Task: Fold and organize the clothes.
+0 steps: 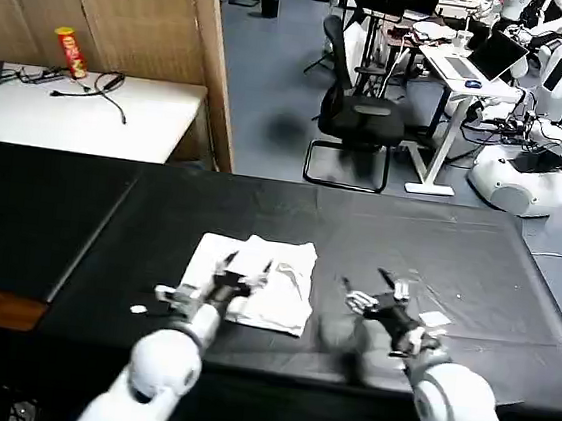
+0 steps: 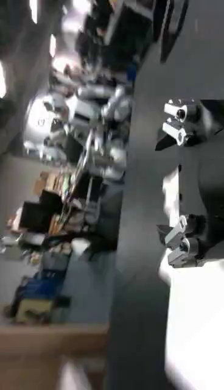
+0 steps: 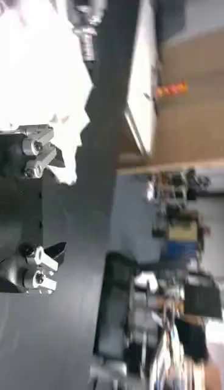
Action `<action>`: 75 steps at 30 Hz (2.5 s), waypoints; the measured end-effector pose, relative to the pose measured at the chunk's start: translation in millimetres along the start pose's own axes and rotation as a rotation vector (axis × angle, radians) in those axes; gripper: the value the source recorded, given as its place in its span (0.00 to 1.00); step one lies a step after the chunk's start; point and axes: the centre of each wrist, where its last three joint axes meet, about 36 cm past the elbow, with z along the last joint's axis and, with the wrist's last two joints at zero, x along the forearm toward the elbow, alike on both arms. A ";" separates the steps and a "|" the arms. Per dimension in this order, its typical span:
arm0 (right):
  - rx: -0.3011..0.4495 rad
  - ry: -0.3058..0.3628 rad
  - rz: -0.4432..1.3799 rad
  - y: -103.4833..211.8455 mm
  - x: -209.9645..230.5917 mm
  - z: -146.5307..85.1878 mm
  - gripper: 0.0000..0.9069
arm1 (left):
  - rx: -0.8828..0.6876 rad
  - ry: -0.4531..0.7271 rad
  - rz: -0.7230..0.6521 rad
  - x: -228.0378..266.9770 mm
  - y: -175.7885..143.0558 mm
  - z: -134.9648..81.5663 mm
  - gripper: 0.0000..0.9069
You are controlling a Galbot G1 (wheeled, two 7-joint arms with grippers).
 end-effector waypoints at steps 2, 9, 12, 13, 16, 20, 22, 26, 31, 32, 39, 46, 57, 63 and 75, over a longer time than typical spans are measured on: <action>0.017 0.008 -0.033 7.6 -14.5 1.3 0.97 | -0.023 0.005 -0.040 2.1 18.9 -0.7 0.97; 0.098 0.053 -0.081 34.2 -66.6 3.3 0.97 | -0.063 0.012 -0.122 6.9 47.5 0.7 0.97; 0.113 0.070 -0.057 38.5 -85.2 3.7 0.97 | -0.066 0.014 -0.141 8.2 52.6 3.0 0.97; 0.111 0.074 -0.049 39.5 -90.1 4.6 0.97 | -0.064 0.016 -0.146 8.8 53.8 4.0 0.97; 0.084 0.062 -0.035 44.9 -98.0 6.2 0.97 | -0.058 0.022 -0.158 9.9 57.2 7.0 0.97; -0.020 -0.010 0.002 43.4 -98.4 3.6 0.97 | -0.048 0.029 -0.162 9.4 59.2 10.6 0.97; -0.070 -0.051 0.033 40.7 -95.0 1.4 0.97 | -0.041 0.032 -0.163 8.6 59.7 12.8 0.97; -0.102 -0.074 0.081 28.9 -82.6 0.2 0.97 | -0.024 0.037 -0.159 7.0 58.3 16.5 0.97; -0.132 -0.090 0.103 12.1 -58.3 0.4 0.97 | 0.023 0.042 -0.148 1.3 57.0 20.6 0.97; -0.136 -0.096 0.108 8.3 -51.3 -0.4 0.97 | 0.031 0.044 -0.148 0.5 57.6 21.5 0.97; -0.133 -0.133 0.137 -4.5 -14.6 -4.0 0.97 | 0.165 0.058 -0.107 -3.0 62.1 24.6 0.30; -0.126 -0.186 0.137 -4.1 5.9 -10.6 0.97 | 0.307 0.073 -0.066 -7.6 68.1 27.2 0.00; -0.116 -0.213 0.146 -5.2 21.5 -15.6 0.97 | 0.426 0.102 -0.062 -7.9 76.1 31.6 0.00; -0.118 -0.214 0.160 -8.1 24.7 -15.0 0.97 | 0.207 0.049 -0.121 -1.8 87.7 7.1 0.00; -0.124 -0.215 0.156 -6.6 21.6 -14.8 0.97 | -0.250 0.016 -0.272 51.4 165.8 -71.1 0.00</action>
